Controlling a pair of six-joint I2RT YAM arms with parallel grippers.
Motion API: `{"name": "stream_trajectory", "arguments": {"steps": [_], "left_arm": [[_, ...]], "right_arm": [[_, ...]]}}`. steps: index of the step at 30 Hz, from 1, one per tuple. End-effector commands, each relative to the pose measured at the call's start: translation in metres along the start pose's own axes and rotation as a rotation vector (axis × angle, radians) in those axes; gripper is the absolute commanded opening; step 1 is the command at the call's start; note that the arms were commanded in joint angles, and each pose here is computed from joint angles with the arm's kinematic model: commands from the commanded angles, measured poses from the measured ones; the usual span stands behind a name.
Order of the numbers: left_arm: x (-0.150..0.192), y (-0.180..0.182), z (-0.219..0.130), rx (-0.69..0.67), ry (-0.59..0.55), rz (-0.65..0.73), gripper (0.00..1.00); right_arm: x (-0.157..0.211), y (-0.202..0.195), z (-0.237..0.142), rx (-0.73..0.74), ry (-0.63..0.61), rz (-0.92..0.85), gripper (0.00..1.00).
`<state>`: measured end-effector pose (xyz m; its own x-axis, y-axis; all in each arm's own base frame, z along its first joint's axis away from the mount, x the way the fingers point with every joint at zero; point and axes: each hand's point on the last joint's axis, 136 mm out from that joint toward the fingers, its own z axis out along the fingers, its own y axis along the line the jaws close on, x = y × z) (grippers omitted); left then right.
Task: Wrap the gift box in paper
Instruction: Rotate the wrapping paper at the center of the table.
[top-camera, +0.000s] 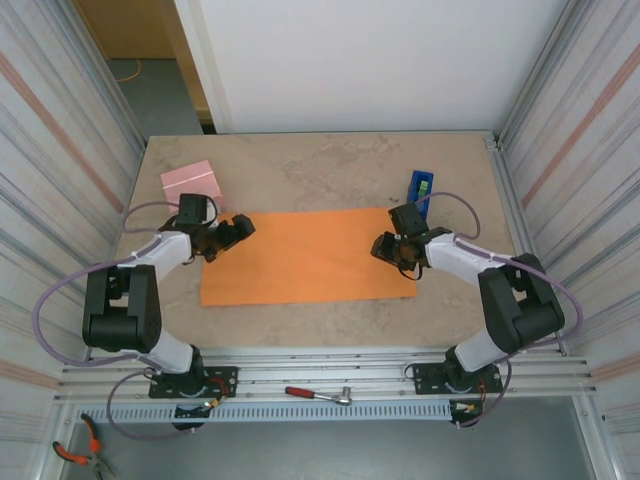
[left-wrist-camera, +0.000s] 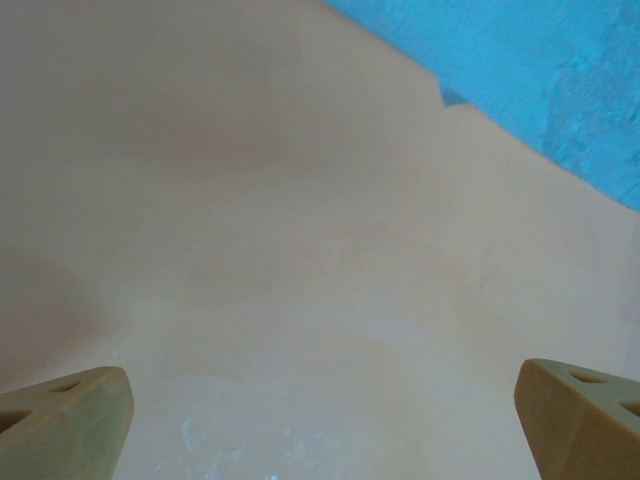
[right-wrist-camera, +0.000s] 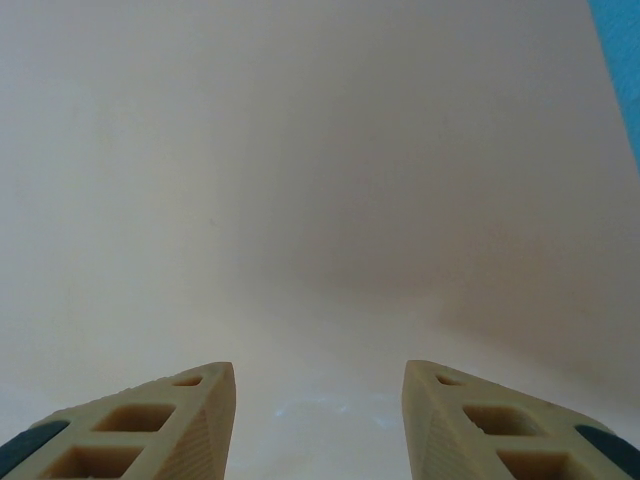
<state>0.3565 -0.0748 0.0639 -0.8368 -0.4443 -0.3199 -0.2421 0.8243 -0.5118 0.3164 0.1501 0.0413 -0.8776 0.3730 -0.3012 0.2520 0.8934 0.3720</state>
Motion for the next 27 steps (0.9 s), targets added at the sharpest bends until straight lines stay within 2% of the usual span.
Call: {"name": "stream_trajectory", "arguments": {"steps": [1, 13, 21, 27], "left_arm": [[0.009, 0.01, -0.001, -0.022, 0.009, -0.012, 0.98], [0.037, 0.035, 0.001, -0.065, 0.013, -0.113, 0.98], [0.022, 0.029, -0.014, -0.05, -0.022, -0.109, 0.98], [-0.014, 0.007, -0.04, -0.004, -0.087, -0.06, 0.99]], "right_arm": [[0.002, 0.0, 0.007, -0.005, 0.014, -0.027, 0.46], [0.039, -0.023, 0.014, 0.038, 0.056, 0.021, 0.45], [0.045, -0.018, 0.011, 0.033, 0.058, 0.017, 0.45], [0.019, 0.008, -0.008, -0.032, 0.014, -0.039, 0.51]]}}
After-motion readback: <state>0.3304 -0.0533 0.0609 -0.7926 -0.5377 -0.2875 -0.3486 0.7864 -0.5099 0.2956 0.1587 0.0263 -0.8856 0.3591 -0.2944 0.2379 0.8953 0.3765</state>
